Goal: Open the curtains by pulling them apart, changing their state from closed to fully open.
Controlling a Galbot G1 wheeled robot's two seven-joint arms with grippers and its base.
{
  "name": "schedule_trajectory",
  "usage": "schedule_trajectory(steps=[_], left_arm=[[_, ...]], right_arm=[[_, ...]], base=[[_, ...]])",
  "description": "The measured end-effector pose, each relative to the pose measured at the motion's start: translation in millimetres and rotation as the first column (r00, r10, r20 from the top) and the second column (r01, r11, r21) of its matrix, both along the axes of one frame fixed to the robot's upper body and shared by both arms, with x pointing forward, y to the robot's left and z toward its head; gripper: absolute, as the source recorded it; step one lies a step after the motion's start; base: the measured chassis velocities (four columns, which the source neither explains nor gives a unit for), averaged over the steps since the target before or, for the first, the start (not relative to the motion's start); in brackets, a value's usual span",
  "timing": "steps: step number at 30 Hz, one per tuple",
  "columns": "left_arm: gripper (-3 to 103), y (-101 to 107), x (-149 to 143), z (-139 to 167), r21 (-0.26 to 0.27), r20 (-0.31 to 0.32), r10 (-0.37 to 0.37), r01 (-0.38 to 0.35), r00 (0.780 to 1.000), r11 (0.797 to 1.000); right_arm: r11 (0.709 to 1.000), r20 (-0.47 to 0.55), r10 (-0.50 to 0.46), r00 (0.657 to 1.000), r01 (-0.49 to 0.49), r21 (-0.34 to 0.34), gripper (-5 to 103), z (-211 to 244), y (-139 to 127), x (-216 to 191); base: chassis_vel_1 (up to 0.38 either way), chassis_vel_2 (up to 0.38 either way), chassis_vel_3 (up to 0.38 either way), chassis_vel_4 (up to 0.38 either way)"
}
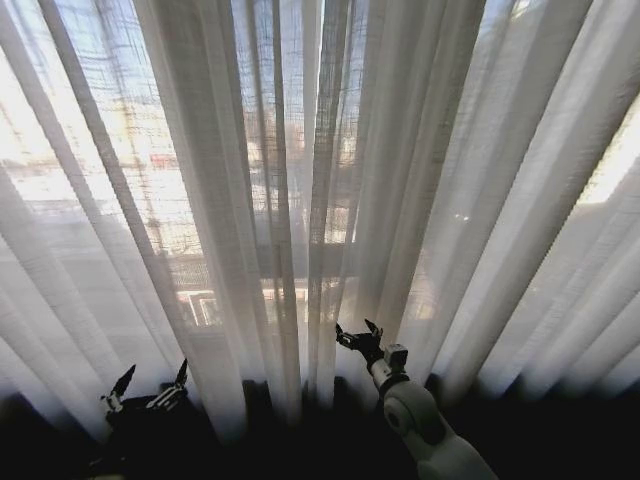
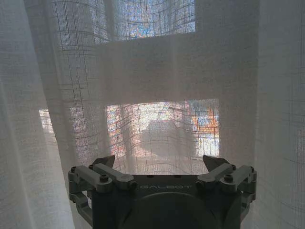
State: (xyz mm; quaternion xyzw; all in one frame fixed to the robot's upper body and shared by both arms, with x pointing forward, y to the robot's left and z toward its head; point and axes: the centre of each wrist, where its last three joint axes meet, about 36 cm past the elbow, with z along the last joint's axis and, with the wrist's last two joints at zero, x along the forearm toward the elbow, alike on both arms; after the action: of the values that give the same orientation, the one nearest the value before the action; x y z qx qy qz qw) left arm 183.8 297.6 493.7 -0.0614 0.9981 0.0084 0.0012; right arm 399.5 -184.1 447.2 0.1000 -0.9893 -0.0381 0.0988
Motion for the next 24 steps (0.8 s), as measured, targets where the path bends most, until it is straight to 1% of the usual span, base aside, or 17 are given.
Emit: schedule_trajectory(steps=[3, 6, 7, 8, 10, 11, 13, 16, 21, 24], left_arm=[[100, -1.2, -1.3, 0.1, -0.003, 0.002, 0.005, -0.005, 1.000, 1.000], [100, -3.7, -0.5, -0.5, -0.004, 0.007, 0.001, -0.001, 1.000, 1.000], [100, -3.7, -0.5, -0.5, -0.004, 0.007, 0.001, -0.001, 1.000, 1.000], [100, -4.6, 1.0, 0.6, -0.004, 0.012, -0.007, 0.007, 1.000, 1.000], [100, -4.9, 3.8, 1.9, 0.000, 0.018, -0.022, 0.022, 1.000, 1.000], [100, -4.9, 3.8, 1.9, 0.000, 0.018, -0.022, 0.022, 1.000, 1.000], [100, -4.3, 5.8, 2.5, 0.006, 0.023, -0.030, 0.030, 0.999, 1.000], [100, -1.6, 6.1, 3.1, 0.010, 0.019, -0.040, 0.040, 0.999, 0.999], [100, -0.1, 7.3, 1.6, 0.016, 0.018, -0.052, 0.052, 0.998, 0.999], [100, -1.2, 8.2, 0.0, 0.013, 0.021, -0.049, 0.049, 0.999, 0.999]], right_arm=[[1.000, -0.002, -0.005, 1.000, 0.005, 0.002, 100, 0.7, -0.3, -3.5], [1.000, -0.017, -0.013, 1.000, 0.013, -0.007, 100, 0.2, -9.2, -21.7], [1.000, -0.017, -0.013, 1.000, 0.013, -0.007, 100, 0.2, -9.2, -21.7], [1.000, -0.017, -0.013, 1.000, 0.013, -0.007, 100, 4.3, -13.6, -33.3], [1.000, -0.017, -0.005, 1.000, 0.006, 0.011, 100, 14.8, -17.4, -48.7], [1.000, -0.017, -0.005, 1.000, 0.006, 0.011, 100, 14.8, -17.4, -48.7], [1.000, -0.023, 0.010, 1.000, -0.010, 0.030, 100, 24.3, -15.7, -60.3], [0.997, -0.039, 0.046, 0.998, -0.043, 0.065, 100, 35.7, -5.1, -75.5], [0.993, -0.050, 0.073, 0.996, -0.068, 0.099, 100, 40.3, 5.5, -74.3], [0.992, -0.049, 0.079, 0.996, -0.074, 0.101, 100, 38.5, 8.2, -66.4]], base=[[0.000, 0.000, 0.000, 0.000], [0.000, 0.000, 0.000, 0.000], [0.000, 0.000, 0.000, 0.000], [0.000, 0.000, 0.000, 0.000], [0.000, 0.000, 0.000, 0.000], [0.000, 0.000, 0.000, 0.000], [0.000, 0.000, 0.000, 0.000], [0.000, 0.000, 0.000, 0.000], [0.000, 0.000, 0.000, 0.000], [0.000, 0.000, 0.000, 0.000]])
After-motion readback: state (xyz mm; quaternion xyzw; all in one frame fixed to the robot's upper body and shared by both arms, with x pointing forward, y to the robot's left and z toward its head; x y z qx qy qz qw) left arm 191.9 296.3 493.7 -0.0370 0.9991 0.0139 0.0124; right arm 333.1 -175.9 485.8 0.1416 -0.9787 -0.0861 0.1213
